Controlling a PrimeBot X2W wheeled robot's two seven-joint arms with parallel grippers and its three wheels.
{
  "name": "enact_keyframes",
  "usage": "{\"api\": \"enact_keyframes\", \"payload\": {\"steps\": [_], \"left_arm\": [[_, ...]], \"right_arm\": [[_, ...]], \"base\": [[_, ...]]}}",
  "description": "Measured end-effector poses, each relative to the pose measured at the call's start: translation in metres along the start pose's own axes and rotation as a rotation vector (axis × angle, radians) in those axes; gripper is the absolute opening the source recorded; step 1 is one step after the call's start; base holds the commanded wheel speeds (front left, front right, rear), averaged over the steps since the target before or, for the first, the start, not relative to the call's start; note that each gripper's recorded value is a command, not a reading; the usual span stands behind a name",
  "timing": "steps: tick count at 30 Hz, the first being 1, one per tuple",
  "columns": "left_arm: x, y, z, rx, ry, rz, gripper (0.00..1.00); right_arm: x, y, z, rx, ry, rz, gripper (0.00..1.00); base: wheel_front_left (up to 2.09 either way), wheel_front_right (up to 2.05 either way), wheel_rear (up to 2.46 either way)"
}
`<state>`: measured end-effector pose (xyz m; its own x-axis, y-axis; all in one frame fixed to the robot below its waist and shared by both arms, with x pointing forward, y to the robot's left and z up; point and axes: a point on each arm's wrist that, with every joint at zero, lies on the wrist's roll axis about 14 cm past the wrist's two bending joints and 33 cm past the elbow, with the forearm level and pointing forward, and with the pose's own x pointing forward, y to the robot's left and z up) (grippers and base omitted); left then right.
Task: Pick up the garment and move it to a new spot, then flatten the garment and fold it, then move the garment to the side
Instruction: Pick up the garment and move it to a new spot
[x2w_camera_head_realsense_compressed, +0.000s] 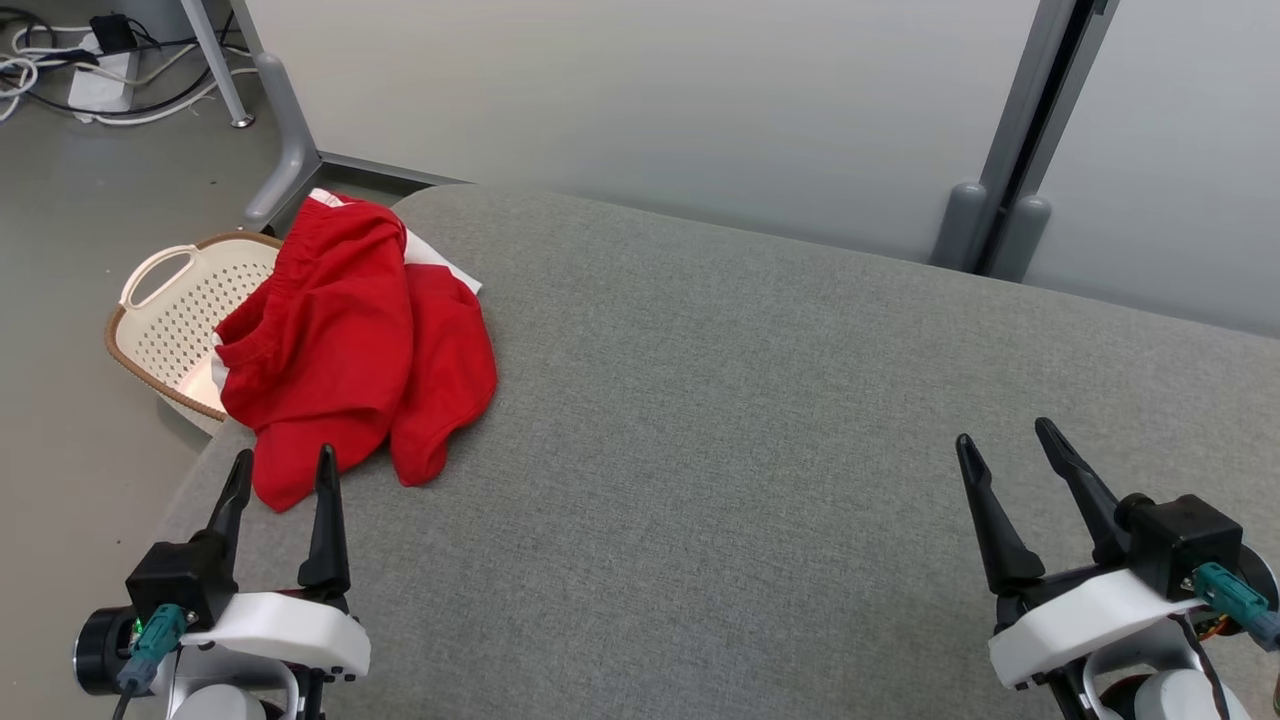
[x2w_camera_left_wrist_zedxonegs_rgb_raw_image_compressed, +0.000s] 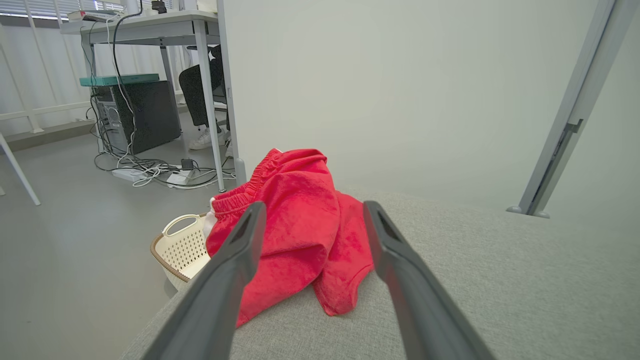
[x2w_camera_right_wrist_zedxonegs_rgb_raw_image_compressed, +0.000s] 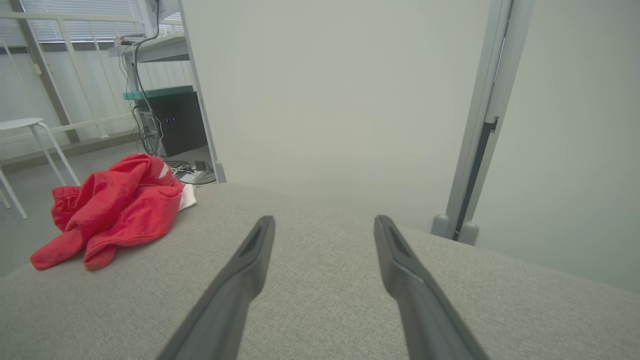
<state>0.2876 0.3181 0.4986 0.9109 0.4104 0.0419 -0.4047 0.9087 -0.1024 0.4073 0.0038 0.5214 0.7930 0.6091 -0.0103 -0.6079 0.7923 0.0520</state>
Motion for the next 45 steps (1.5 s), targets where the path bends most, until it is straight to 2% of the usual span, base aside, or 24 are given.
{"api": "enact_keyframes", "payload": {"steps": [12, 17, 22, 30, 38, 39, 40, 43, 45], "left_arm": [[0.001, 0.002, -0.003, 0.007, 0.010, 0.010, 1.00], [0.014, -0.003, -0.005, 0.017, 0.023, 0.002, 1.00], [0.041, -0.012, -0.026, 0.029, 0.106, -0.020, 1.00], [0.083, -0.014, -0.090, 0.056, 0.337, -0.006, 1.00], [0.094, 0.005, -0.134, 0.062, 0.498, 0.082, 1.00], [0.096, 0.006, -0.136, 0.062, 0.504, 0.091, 0.73], [0.098, 0.007, -0.137, 0.063, 0.507, 0.094, 0.01], [0.111, 0.013, -0.121, 0.060, 0.446, 0.111, 0.00], [0.128, 0.014, -0.089, 0.057, 0.330, 0.113, 0.00]], "right_arm": [[0.004, -0.001, -0.007, 0.008, 0.021, 0.006, 1.00], [0.009, -0.009, -0.011, 0.010, 0.034, 0.002, 1.00], [0.019, -0.022, -0.020, 0.010, 0.063, 0.003, 1.00], [0.032, -0.059, -0.050, 0.017, 0.129, -0.022, 1.00], [0.033, -0.082, -0.078, 0.036, 0.188, -0.051, 1.00], [0.032, -0.085, -0.080, 0.036, 0.192, -0.056, 1.00], [0.032, -0.086, -0.081, 0.038, 0.193, -0.060, 1.00], [0.032, -0.088, -0.080, 0.038, 0.193, -0.065, 1.00], [0.032, -0.091, -0.076, 0.035, 0.184, -0.074, 1.00]], "base": [[0.00, 0.00, 0.00], [0.00, 0.00, 0.00], [0.00, 0.00, 0.00], [0.00, 0.00, 0.00], [0.00, 0.00, 0.00], [0.00, 0.00, 0.00], [0.00, 0.00, 0.00], [0.00, 0.00, 0.00], [0.00, 0.00, 0.00]]}}
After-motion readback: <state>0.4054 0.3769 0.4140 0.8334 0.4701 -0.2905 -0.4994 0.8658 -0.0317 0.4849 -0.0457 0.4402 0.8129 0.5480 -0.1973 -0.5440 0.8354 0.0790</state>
